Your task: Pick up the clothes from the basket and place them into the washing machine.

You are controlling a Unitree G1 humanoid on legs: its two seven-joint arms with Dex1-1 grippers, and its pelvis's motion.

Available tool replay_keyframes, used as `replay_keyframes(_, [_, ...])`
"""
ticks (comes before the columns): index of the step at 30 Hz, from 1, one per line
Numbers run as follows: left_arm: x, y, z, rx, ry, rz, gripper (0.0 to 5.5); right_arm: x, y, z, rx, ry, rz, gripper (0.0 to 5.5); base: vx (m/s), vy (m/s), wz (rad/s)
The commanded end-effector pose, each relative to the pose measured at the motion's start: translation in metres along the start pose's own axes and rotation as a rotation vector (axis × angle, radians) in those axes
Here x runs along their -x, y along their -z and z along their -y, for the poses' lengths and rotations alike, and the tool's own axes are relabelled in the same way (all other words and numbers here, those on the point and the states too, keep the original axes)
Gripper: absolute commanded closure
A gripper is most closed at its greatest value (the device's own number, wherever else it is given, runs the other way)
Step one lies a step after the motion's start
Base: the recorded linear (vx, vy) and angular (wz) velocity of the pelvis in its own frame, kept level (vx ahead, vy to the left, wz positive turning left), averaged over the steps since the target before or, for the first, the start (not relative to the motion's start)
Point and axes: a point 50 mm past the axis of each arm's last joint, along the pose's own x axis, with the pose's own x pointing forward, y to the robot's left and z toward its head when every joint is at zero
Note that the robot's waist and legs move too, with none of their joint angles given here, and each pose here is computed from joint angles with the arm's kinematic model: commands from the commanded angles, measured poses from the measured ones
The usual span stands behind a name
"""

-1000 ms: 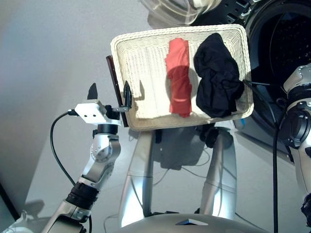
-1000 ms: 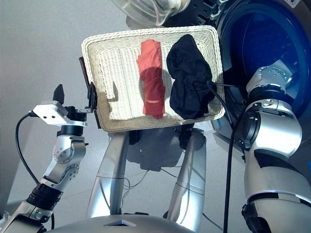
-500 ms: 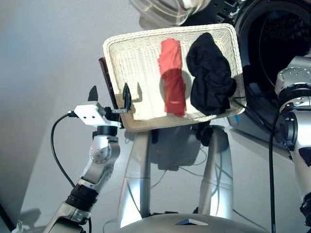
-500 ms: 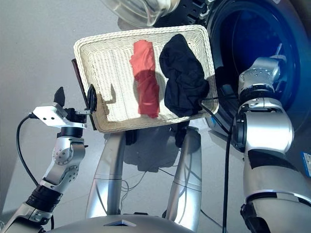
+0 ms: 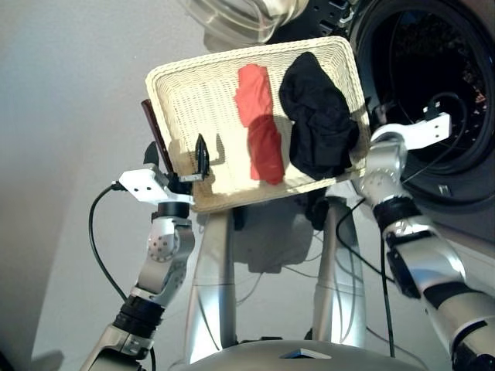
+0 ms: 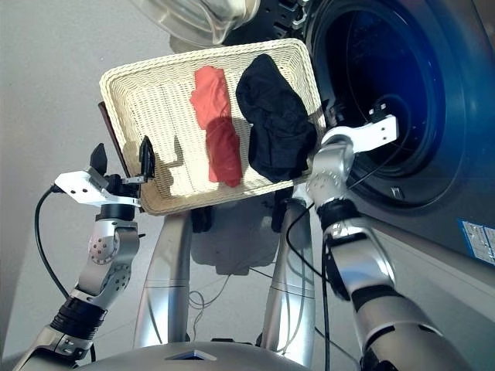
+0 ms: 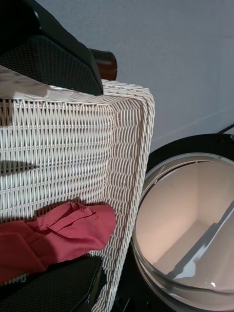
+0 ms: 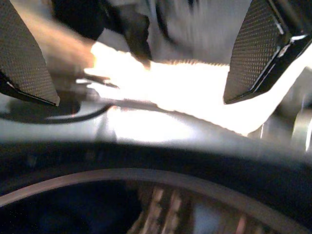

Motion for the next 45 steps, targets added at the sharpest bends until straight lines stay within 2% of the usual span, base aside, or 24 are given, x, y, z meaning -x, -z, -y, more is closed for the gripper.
replay_keyframes(1, [-0.001,-0.018,0.005,-0.010,0.009,0.133,0.00,0.009,-0.008,-0.020,0.101,-0.199,0.040,0.00,0.000,0.000,0.000])
replay_keyframes(8, [-0.002,-0.020,0.004,-0.086,0.003,0.162,0.00,0.036,-0.003,-0.025,0.221,-0.333,0.041,0.00,0.000,0.000,0.000])
replay_keyframes(11, [-0.003,-0.019,0.006,-0.114,0.010,0.163,0.00,0.045,-0.001,-0.021,0.180,-0.340,0.029,0.00,0.000,0.000,0.000])
replay_keyframes(15, [-0.012,-0.030,0.013,-0.296,0.081,0.235,0.00,0.059,-0.012,-0.006,0.327,-0.369,0.062,0.00,0.000,0.000,0.000])
replay_keyframes(19, [-0.020,-0.046,0.029,-0.411,0.220,0.330,0.00,0.068,-0.014,0.013,0.286,-0.337,0.025,0.00,0.000,0.000,0.000])
replay_keyframes(22, [-0.026,-0.037,0.033,-0.561,0.312,0.266,0.00,0.070,-0.016,0.026,0.352,-0.307,-0.003,0.00,0.000,0.000,0.000])
replay_keyframes(24, [-0.031,-0.040,0.039,-0.591,0.355,0.285,0.00,0.069,-0.018,0.027,0.339,-0.300,0.001,0.00,0.000,0.000,0.000])
replay_keyframes(28, [-0.044,-0.036,0.057,-0.551,0.404,0.283,0.00,0.068,-0.020,0.032,0.327,-0.278,-0.006,0.00,0.000,0.000,0.000])
replay_keyframes(32, [-0.056,-0.018,0.073,-0.426,0.429,0.177,0.00,0.067,-0.019,0.037,0.352,-0.260,-0.025,0.00,0.000,0.000,0.000])
replay_keyframes(33, [-0.059,-0.014,0.076,-0.430,0.433,0.161,0.00,0.067,-0.018,0.037,0.354,-0.261,-0.034,0.00,0.000,0.000,0.000])
replay_keyframes(39, [-0.070,0.025,0.075,-0.439,0.382,-0.042,0.00,0.070,-0.010,0.033,0.321,-0.261,-0.063,0.00,0.000,0.000,0.000])
replay_keyframes(42, [-0.070,0.042,0.077,-0.344,0.355,-0.144,0.00,0.070,-0.005,0.029,0.321,-0.273,-0.077,0.00,0.000,0.000,0.000])
replay_keyframes(45, [-0.071,0.056,0.079,-0.306,0.323,-0.212,0.00,0.071,-0.001,0.025,0.321,-0.283,-0.091,0.00,0.000,0.000,0.000])
